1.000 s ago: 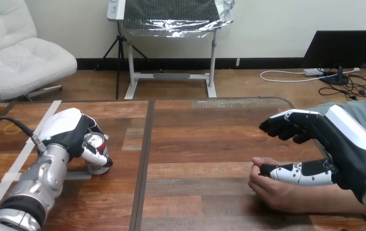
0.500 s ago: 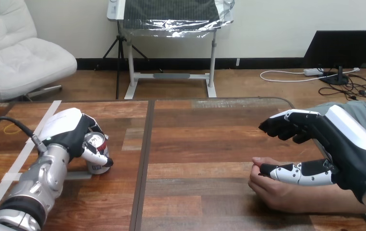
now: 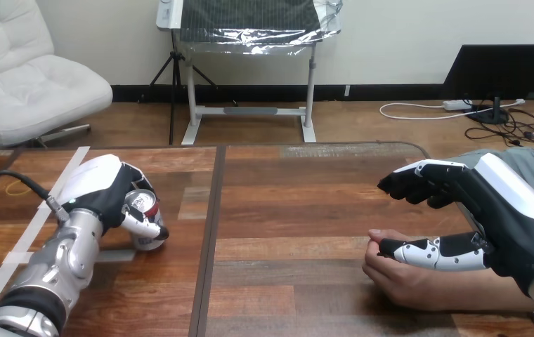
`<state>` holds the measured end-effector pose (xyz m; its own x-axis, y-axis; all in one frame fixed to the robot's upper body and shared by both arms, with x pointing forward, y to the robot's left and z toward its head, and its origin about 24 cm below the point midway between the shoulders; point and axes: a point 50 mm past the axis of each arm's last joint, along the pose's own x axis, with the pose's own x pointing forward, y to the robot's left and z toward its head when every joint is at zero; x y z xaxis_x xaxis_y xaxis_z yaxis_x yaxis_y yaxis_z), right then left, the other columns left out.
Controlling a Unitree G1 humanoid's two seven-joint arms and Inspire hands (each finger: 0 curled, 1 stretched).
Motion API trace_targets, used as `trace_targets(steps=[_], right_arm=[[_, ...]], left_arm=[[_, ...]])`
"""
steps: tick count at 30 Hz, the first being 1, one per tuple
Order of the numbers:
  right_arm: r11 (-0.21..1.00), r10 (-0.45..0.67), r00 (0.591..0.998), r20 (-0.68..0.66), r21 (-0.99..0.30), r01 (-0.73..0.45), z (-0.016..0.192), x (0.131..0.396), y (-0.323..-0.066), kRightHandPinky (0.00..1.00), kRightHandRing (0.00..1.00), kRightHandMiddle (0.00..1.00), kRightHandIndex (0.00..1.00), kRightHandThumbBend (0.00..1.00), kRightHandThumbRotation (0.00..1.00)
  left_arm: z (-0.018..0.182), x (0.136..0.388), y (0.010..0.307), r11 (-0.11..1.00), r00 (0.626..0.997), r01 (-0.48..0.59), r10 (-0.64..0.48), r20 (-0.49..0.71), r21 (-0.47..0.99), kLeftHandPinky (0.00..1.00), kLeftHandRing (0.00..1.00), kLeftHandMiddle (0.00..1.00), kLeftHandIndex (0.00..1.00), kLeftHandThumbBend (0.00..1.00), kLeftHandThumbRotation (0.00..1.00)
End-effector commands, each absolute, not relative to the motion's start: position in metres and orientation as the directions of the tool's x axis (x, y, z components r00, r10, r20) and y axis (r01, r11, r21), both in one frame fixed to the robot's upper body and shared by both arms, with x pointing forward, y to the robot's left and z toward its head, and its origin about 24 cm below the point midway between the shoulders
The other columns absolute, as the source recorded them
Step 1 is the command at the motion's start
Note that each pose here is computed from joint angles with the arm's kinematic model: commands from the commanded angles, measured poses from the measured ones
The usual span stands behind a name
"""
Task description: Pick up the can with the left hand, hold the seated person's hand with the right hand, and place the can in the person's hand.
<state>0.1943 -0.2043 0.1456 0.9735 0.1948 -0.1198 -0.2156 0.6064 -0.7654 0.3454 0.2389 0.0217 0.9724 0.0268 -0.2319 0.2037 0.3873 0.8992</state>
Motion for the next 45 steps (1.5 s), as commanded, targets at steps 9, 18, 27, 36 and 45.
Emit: trace_targets(steps=[9,18,27,36,45], right_arm=[[0.603,0.202,0.979,-0.038,-0.783,-0.155,0.161,0.2,-0.203,0.76,0.76,0.75,0.72,0.66,0.0],[0.618,0.21,0.977,-0.031,-0.77,-0.157,0.162,0.201,-0.204,0.76,0.78,0.76,0.72,0.65,0.0],[0.63,0.214,0.977,-0.017,-0.762,-0.152,0.163,0.201,-0.206,0.75,0.79,0.78,0.74,0.66,0.0],[0.636,0.2,0.98,-0.009,-0.76,-0.137,0.165,0.201,-0.211,0.73,0.8,0.8,0.75,0.66,0.0],[0.616,0.175,0.984,-0.018,-0.778,-0.123,0.168,0.202,-0.218,0.73,0.81,0.81,0.76,0.68,0.0]], left_arm=[[0.072,0.367,0.202,0.455,0.988,0.056,-0.155,0.017,0.889,0.34,0.4,0.46,0.5,0.72,0.0],[0.085,0.365,0.186,0.485,0.97,0.039,-0.23,0.084,0.874,0.35,0.41,0.47,0.49,0.71,0.0],[0.097,0.363,0.169,0.497,0.946,0.044,-0.299,0.123,0.866,0.38,0.42,0.48,0.48,0.69,0.0],[0.105,0.36,0.157,0.502,0.93,0.058,-0.341,0.136,0.863,0.38,0.42,0.47,0.48,0.68,0.0],[0.109,0.358,0.148,0.495,0.919,0.063,-0.367,0.143,0.867,0.37,0.42,0.48,0.48,0.68,0.0]])
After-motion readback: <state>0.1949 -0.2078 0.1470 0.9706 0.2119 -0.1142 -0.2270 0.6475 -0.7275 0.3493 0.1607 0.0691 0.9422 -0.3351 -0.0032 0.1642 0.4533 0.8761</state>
